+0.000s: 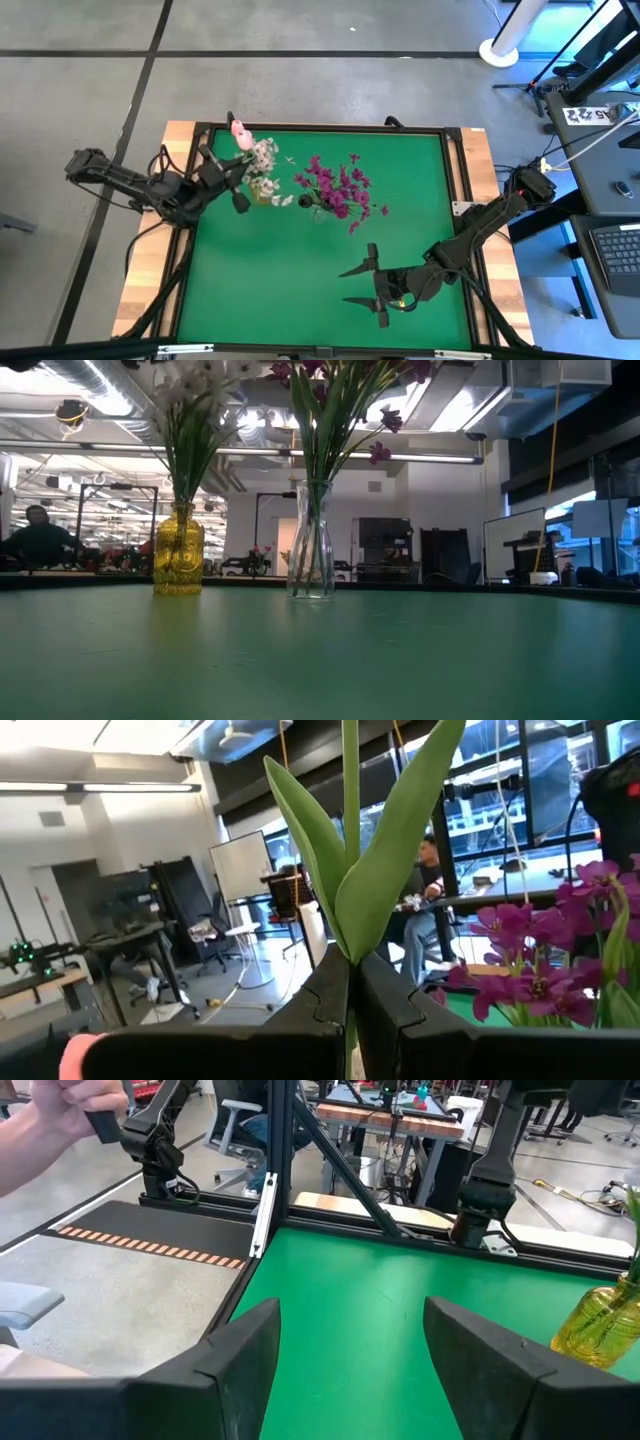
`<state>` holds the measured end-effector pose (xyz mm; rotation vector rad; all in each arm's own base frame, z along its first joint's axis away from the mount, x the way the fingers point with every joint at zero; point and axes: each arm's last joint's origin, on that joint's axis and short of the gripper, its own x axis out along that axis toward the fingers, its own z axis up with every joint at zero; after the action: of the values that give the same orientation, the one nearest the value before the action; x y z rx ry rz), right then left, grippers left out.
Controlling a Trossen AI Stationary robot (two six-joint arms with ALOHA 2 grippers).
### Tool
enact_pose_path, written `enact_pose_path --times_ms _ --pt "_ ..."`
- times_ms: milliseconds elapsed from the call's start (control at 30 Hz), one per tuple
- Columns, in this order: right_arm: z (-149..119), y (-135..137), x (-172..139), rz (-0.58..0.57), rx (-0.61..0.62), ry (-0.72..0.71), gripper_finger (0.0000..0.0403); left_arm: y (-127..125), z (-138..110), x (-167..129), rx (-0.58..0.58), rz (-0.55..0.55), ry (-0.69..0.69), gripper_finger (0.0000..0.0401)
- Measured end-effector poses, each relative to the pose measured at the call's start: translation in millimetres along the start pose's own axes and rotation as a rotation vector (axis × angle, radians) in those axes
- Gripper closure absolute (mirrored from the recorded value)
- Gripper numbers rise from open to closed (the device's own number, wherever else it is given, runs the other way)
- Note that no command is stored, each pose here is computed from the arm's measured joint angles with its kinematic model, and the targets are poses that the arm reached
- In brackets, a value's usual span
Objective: Sort flowers into vase by color
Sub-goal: Put the pink tulip into the yellow vase
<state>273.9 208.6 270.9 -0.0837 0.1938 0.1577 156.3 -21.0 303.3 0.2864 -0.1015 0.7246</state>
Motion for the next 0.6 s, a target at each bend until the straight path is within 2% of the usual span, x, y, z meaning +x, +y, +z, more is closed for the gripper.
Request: enact_pose_path --times_ms 400,600 --pt "0.5 0.0 0.0 0.0 0.005 -0.005 0.0157 -6.4 -6.0 -2.2 0.004 -0.057 0.032 0.0399" --pt "0.5 0.0 0.0 0.0 0.005 -0.006 0.0157 -10.2 -21.2 -5.1 -0.023 -0.068 0.057 0.0399"
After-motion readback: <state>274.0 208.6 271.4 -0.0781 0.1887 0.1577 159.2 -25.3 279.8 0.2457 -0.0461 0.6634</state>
